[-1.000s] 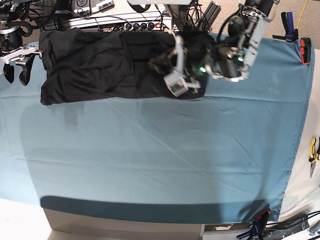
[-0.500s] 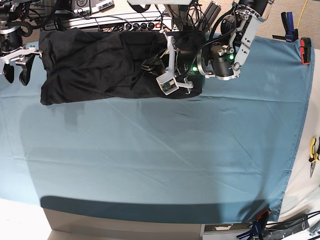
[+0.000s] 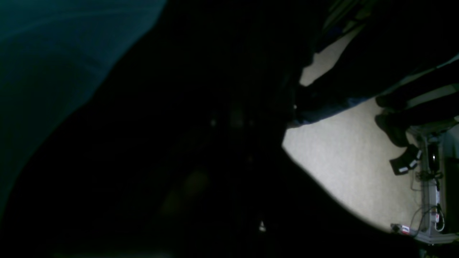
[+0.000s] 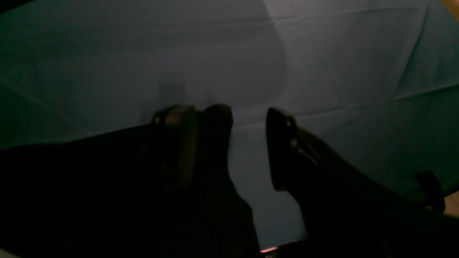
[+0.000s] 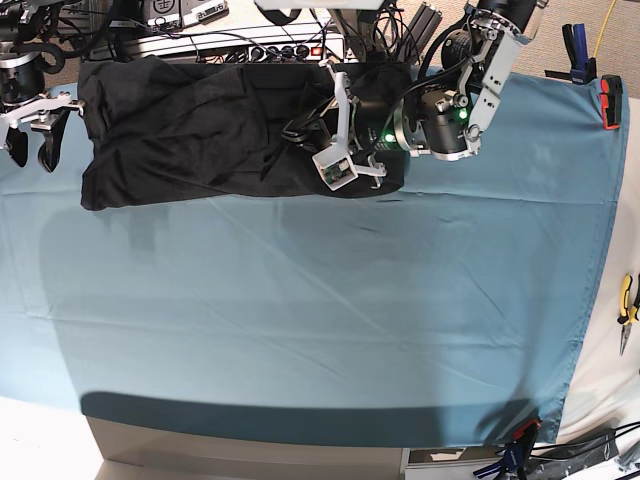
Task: Fold the T-shirt properly
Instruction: 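Press the folded end down onto the shirt with the left gripper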
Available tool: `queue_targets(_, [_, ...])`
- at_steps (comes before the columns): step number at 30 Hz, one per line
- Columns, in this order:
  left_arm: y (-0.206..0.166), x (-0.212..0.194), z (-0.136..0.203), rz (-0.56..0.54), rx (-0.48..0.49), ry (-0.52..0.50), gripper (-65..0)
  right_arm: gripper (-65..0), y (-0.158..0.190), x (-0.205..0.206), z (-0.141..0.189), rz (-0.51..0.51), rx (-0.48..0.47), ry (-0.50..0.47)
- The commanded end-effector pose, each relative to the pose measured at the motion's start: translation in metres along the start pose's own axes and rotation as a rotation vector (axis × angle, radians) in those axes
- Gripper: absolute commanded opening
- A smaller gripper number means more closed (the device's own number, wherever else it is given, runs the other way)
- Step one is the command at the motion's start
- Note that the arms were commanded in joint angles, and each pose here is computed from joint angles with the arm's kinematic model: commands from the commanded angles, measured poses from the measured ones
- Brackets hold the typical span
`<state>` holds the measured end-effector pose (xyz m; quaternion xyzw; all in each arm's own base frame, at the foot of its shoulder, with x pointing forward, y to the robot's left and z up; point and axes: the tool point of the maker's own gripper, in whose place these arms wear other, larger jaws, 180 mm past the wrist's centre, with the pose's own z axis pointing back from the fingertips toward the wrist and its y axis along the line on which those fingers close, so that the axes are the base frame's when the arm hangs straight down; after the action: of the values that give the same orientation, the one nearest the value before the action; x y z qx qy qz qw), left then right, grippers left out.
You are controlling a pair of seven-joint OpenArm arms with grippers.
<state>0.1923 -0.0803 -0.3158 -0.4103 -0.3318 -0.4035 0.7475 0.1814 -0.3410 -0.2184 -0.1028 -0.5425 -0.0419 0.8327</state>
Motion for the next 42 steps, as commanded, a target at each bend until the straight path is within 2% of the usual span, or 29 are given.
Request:
queue_targets(1, [-0.003,0.017,0.001,-0.015,-0.013,-0.061,-65.0,-33.6,0.0,0.014,0.002,0.018,0.003,-0.052])
queue_targets(8, [-0.009,0.017,0.001,-0.055,-0.044,-0.061,-64.6,-33.6,0.0,0.015,0.002,0.018,0.004,-0.053])
queue_targets(11, [-0.014,0.019,0.002,-0.066,-0.074,-0.075,-43.2,-33.6,0.001,0.015,0.002,0.017,0.005,-0.055])
queue_targets(12, [-0.014,0.019,0.002,-0.066,-0.074,-0.076,-38.7,-33.6,0.001,0.015,0.002,0.017,0.005,-0.055])
queue_targets(14, [-0.014,0.019,0.002,-0.065,-0.073,-0.075,-35.7,-33.6,0.001,0.015,0.002,0.017,0.005,-0.055])
queue_targets(20, [-0.014,0.019,0.002,-0.067,-0.071,-0.074,-35.8,-33.6,0.001,0.015,0.002,0.017,0.005,-0.055])
queue_targets(23, [-0.005,0.018,0.002,-0.1,-0.035,-0.048,-35.8,-33.6,0.001,0.015,0.002,0.017,0.005,-0.054])
queue_targets(27, [0.037,0.022,0.01,-0.112,0.143,0.004,-35.8,-33.6,0.001,0.015,0.002,0.017,0.005,-0.054])
queue_targets(31, [0.076,0.025,0.028,-0.081,0.305,0.018,-36.7,-33.6,0.001,0.015,0.002,0.017,0.005,-0.054])
queue_targets(32, [0.082,0.025,0.032,-0.059,0.335,0.016,-39.5,-33.6,0.001,0.015,0.002,0.017,0.005,-0.054])
queue_targets(33, [0.087,0.023,0.036,-0.041,0.355,0.019,-45.3,-33.6,0.001,0.015,0.002,0.017,0.005,-0.054])
queue_targets(35, [0.093,0.018,0.041,-0.011,0.381,0.028,-62.5,-33.6,0.001,0.015,0.002,0.017,0.005,-0.055])
queue_targets(36, [0.095,0.015,0.043,0.007,0.392,0.033,-65.0,-33.6,0.001,0.015,0.002,0.017,0.005,-0.055])
queue_targets(42, [0.081,-0.005,0.038,0.085,0.365,0.039,-65.0,-33.6,0.0,0.015,0.002,0.017,0.005,-0.055])
